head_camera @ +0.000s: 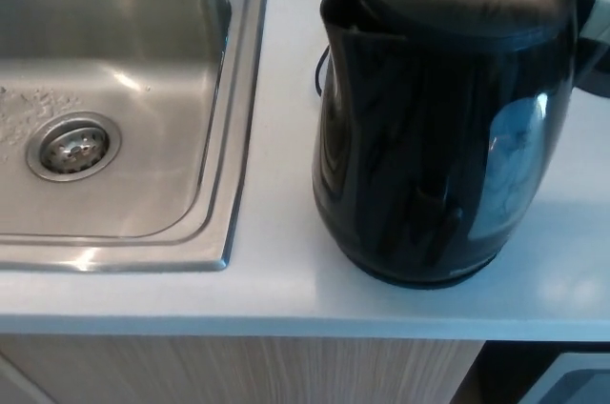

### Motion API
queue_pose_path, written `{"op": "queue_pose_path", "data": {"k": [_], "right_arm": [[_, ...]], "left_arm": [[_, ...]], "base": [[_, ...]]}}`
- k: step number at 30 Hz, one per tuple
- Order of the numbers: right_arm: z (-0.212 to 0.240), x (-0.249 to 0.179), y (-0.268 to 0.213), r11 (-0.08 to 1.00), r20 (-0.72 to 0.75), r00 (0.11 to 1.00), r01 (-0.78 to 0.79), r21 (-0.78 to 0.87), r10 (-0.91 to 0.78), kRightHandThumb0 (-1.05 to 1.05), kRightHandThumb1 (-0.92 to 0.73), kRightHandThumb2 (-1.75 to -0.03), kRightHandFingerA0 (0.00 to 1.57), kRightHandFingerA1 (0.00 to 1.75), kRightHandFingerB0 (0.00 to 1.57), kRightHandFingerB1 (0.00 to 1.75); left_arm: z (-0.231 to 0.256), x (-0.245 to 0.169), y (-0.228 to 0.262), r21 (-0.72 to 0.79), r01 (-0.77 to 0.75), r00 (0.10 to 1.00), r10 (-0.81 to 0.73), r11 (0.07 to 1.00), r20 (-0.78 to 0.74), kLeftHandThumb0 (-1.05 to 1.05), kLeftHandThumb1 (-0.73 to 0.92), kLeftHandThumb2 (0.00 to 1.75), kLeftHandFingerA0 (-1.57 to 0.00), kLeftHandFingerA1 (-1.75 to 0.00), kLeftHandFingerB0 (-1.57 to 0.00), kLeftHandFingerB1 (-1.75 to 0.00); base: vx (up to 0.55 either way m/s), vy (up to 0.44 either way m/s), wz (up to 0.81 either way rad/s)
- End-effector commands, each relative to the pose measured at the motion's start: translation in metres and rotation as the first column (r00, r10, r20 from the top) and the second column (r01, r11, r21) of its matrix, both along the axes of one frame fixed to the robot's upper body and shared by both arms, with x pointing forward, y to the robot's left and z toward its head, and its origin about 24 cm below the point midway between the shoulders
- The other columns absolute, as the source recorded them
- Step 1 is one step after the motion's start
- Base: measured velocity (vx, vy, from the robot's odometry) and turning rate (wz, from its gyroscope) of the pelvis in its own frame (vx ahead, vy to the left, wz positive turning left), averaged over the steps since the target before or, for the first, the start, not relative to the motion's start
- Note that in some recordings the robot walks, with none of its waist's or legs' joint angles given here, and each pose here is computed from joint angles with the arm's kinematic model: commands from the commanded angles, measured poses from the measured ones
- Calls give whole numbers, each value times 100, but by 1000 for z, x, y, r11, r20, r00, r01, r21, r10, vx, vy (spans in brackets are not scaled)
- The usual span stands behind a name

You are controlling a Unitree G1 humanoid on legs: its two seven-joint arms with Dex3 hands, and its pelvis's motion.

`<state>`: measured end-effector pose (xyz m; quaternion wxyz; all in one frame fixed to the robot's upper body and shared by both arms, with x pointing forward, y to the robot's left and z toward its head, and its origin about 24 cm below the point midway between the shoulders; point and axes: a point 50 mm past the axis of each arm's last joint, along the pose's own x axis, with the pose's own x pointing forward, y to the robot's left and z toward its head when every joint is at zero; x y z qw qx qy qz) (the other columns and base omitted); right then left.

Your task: Pick up a kettle using the right hand on left side of the counter and then walk right towards the kettl base and turn on the kettle

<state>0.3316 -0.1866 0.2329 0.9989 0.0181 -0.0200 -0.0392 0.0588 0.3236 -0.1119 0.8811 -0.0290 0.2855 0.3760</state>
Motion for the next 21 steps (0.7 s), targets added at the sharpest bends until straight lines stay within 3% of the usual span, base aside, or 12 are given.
{"op": "queue_pose_path", "data": {"k": [1, 15, 21], "right_arm": [[3, -2, -1, 999, 64, 998, 24, 21, -25, -17, -47, -132, 101, 175, 76, 164], [-6, 7, -2, 997, 68, 995, 74, -19, -73, -18, -49, -132, 104, 175, 78, 165], [-5, 12, -8, 995, 96, 991, 92, -25, -90, -19, -44, -140, 107, 175, 82, 167]], "left_arm": [[5, -2, 7, 37, -6, 1000, 6, 999, 19, 13, 63, 93, -97, -83, -92, -81], [3, -8, 7, 20, -27, 1000, 27, 999, 10, 12, 67, 93, -93, -85, -89, -79], [4, -6, 4, 30, -22, 999, 22, 999, 24, 13, 64, 96, -93, -85, -89, -81]], "base": [[0, 0, 0], [0, 0, 0], [0, 0, 0]]}}
